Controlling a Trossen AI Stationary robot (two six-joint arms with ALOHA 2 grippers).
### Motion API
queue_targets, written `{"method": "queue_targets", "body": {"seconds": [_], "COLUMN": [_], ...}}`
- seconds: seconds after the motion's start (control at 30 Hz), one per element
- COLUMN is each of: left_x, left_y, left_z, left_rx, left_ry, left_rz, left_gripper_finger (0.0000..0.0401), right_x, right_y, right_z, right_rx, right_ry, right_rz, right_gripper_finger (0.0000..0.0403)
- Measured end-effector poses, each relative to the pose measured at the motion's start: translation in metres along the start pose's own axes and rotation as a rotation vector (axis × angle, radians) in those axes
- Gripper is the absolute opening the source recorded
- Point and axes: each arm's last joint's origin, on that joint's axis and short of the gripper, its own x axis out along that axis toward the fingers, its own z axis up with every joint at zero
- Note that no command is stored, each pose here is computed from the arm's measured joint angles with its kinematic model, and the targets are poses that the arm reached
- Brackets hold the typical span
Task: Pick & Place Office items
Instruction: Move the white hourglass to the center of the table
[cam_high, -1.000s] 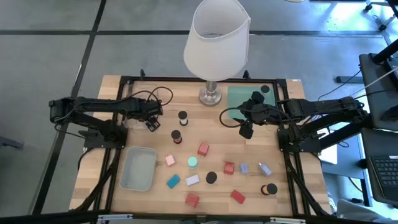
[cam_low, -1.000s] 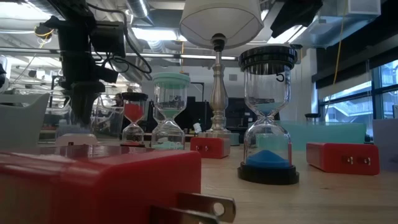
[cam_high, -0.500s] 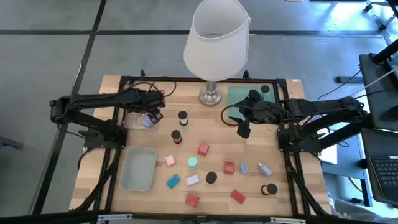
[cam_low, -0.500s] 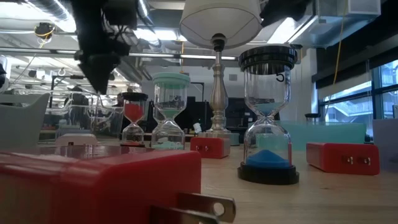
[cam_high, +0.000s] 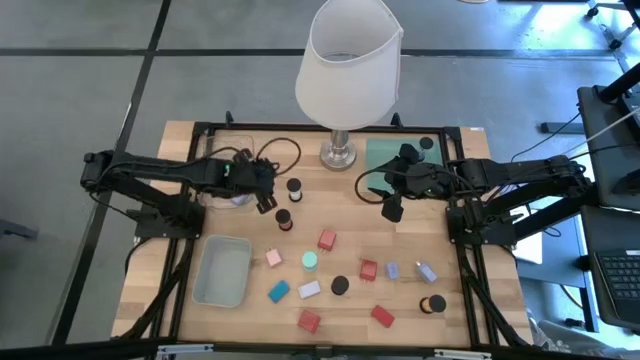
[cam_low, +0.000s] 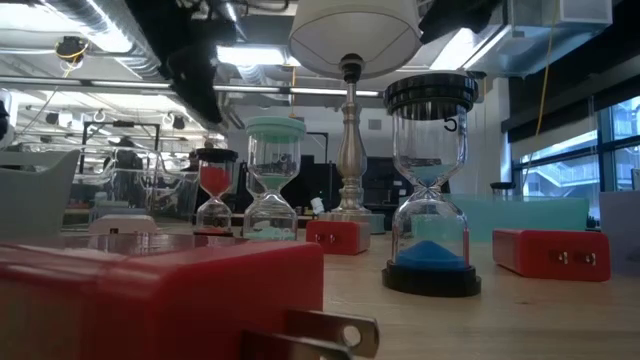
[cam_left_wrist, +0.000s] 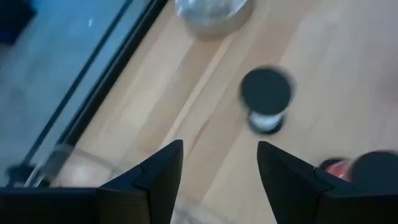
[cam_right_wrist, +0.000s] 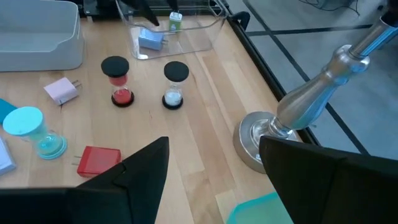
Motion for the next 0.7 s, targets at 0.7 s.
{"method": "queue_targets", "body": {"seconds": [0.7], "left_x": [0.003], "left_y": [-0.021], "left_z": [-0.005], "left_rx": [0.044], "left_ry": [-0.096], "left_rz": [-0.119], "left_gripper_finger": [0.0292], "right_x": [0.000], "right_y": [0.000], "right_z": [0.000], "right_rx": [0.004], "right_ry": [0.000], "right_rz": [-0.003], "right_gripper_finger": [0.0253]}}
